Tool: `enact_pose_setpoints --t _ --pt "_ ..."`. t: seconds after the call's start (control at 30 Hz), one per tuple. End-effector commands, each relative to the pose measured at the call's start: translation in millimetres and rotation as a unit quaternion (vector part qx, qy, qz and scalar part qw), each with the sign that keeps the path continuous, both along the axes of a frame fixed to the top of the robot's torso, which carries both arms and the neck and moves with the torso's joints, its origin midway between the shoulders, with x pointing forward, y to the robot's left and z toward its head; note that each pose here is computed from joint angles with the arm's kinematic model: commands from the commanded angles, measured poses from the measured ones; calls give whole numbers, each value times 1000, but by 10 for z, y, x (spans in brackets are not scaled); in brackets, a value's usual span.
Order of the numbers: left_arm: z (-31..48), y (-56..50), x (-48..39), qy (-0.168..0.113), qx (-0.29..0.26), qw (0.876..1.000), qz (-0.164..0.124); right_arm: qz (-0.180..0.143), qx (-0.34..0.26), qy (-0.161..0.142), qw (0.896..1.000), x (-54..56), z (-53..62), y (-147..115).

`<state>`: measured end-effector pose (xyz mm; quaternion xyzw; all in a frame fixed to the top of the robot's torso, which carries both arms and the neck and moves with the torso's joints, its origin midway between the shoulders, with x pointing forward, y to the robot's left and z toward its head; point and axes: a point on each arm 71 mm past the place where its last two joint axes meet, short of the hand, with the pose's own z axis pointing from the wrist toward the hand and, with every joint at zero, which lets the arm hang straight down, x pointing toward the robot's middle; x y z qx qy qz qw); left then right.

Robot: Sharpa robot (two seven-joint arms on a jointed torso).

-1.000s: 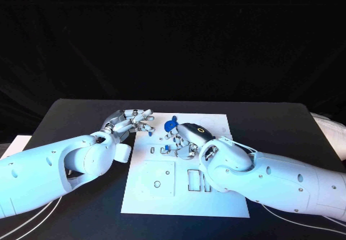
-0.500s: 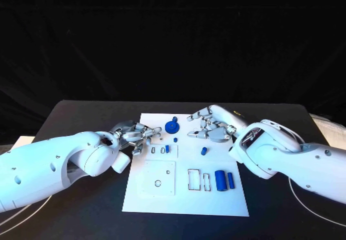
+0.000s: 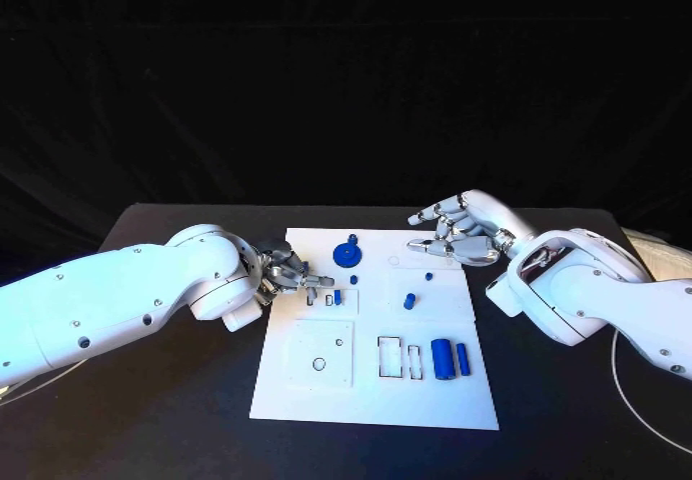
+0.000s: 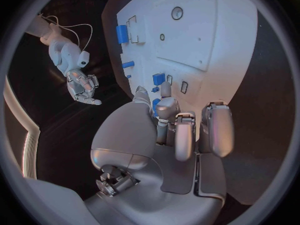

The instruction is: Assemble the parts on the task board

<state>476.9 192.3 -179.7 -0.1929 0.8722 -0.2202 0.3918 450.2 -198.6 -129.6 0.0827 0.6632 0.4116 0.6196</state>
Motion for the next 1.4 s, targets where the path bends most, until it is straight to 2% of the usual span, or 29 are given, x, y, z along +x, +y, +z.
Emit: enact_pose_setpoints --t 0.03,0.27,0.53,0.93,1.4 --pt "2 -16 27 5 71 997 -9 -2 13 10 1000 13 -5 0" --pt "10 -192 114 13 87 996 -30 -4 9 16 1000 34 -22 8" --pt "18 -308 214 18 121 991 -53 -7 5 18 1000 46 -31 4" --pt "-5 -444 289 26 156 984 -80 -9 1 21 1000 58 -44 2" --pt "-19 -510 318 30 161 983 -85 -6 -1 25 1000 67 -57 21"
